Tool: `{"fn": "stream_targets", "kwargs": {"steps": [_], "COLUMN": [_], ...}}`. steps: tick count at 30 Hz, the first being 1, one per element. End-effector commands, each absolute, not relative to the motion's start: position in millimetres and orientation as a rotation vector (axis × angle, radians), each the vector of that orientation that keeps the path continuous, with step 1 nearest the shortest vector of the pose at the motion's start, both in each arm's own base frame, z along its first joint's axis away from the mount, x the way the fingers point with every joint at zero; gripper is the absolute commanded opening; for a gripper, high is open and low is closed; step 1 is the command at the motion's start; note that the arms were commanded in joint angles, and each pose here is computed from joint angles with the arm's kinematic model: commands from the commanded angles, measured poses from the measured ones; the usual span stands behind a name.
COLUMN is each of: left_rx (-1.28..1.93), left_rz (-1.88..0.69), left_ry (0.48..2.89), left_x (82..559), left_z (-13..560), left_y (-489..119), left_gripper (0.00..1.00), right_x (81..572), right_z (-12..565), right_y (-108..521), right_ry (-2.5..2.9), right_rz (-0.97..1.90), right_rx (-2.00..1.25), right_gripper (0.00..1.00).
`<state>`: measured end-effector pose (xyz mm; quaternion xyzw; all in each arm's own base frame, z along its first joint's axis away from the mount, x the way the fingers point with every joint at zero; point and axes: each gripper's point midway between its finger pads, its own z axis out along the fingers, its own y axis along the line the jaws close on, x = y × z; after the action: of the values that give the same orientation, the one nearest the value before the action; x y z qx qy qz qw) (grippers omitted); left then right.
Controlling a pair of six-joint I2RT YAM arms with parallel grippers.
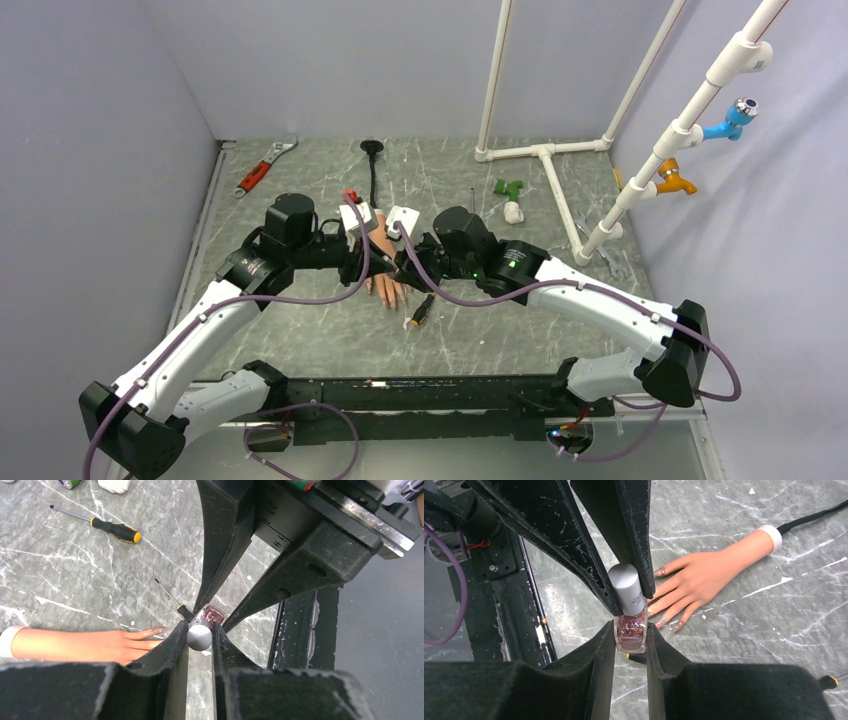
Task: Paint the nails
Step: Unscrew the nail polish bottle.
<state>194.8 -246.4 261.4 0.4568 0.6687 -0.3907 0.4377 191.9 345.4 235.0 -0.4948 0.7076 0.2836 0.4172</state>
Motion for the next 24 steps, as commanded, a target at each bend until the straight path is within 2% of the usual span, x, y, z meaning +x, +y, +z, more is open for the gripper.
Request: {"fn": "stream_targets", "kwargs": {"steps": [1,24], "left_rx": [1.115,1.034], "left_rz": [-1.02,-0.958], "left_ry": [1.603,1.574], "left_x": [189.2,196.2], "left_z": [285.0,300.9], "left_y": [-251.9,-242.9], "left_gripper": [0.0,0.0], "right_x": [200.8,207.3], "right_z": [277.2,261.8], "right_y": [352.3,343.3], "right_ry": [1.651,1.687], "right_rz": [0.745,0.679], "right_rx": [-1.125,-1.105], "right_gripper": [0.0,0.0]}}
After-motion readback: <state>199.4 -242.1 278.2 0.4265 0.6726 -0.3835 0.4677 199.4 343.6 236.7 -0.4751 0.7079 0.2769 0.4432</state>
